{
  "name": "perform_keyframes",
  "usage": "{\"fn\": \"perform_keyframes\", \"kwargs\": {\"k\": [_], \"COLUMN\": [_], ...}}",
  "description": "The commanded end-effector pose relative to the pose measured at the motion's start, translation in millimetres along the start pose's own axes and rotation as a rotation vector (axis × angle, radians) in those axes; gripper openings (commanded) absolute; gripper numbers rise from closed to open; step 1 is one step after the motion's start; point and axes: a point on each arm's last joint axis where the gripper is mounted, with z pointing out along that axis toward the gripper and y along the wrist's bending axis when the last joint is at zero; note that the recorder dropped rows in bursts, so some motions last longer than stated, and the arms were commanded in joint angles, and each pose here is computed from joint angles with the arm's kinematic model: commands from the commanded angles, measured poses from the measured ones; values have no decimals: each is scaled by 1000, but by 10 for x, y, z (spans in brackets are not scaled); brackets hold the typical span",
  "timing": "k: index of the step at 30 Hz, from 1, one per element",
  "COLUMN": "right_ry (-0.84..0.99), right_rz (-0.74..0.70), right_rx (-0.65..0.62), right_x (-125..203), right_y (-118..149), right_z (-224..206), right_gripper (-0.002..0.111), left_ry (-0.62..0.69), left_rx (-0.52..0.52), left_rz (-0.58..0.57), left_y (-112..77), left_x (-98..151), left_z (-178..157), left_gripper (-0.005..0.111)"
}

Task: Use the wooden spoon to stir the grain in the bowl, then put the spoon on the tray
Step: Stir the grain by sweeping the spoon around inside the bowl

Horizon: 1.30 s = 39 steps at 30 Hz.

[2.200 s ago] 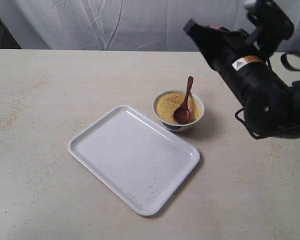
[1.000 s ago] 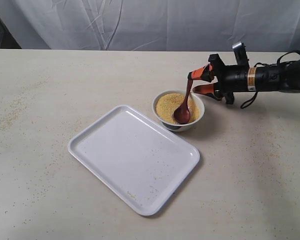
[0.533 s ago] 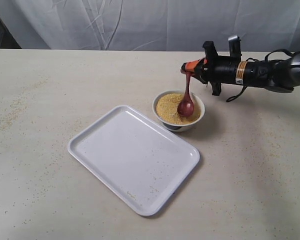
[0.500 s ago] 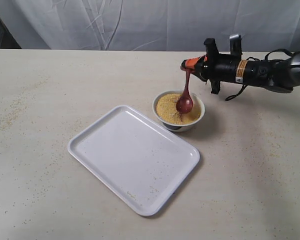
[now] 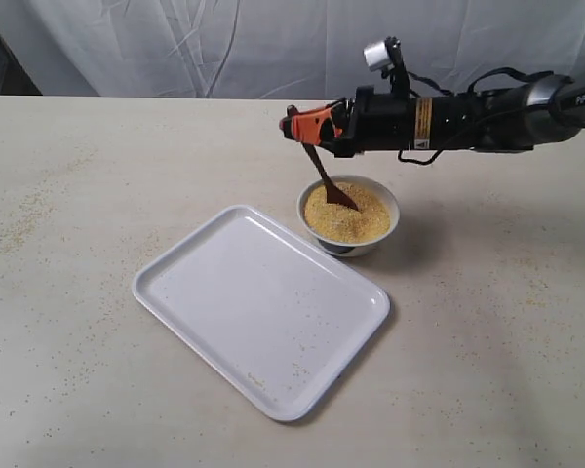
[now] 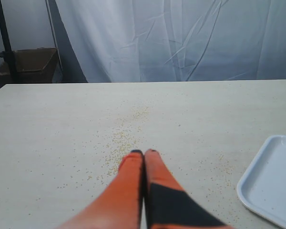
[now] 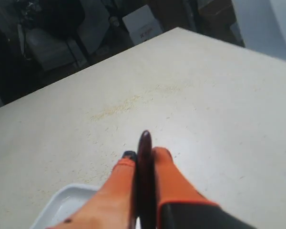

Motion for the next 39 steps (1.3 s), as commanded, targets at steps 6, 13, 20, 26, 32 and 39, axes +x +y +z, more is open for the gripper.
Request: {"fn": "perform_keyframes", "kwargs": {"k": [6, 13, 20, 26, 32, 39], "right_ry": [-85, -170, 149, 154, 26, 137], "right_rz": [164, -27, -102, 1, -38, -100], "right_rx": [-3, 100, 127, -37, -29, 133], "right_x": [-213, -326, -26, -14, -349, -297], "right_y": [39, -64, -61, 128, 115, -47], "right_z": [-54, -158, -51, 32, -3, 5], "right_gripper": [0, 0, 0, 0, 0, 0], "left_ry": [-6, -6, -6, -6, -6, -6], "left_rx": [0, 0, 0, 0, 0, 0], "left_rz": [-6, -6, -6, -6, -6, -6], "left_y": [-1, -1, -1, -1, -1, -1], "left_x": [6, 6, 6, 6, 6, 6], "left_z": [-1, -1, -1, -1, -1, -1], "left_gripper": [0, 0, 0, 0, 0, 0]}}
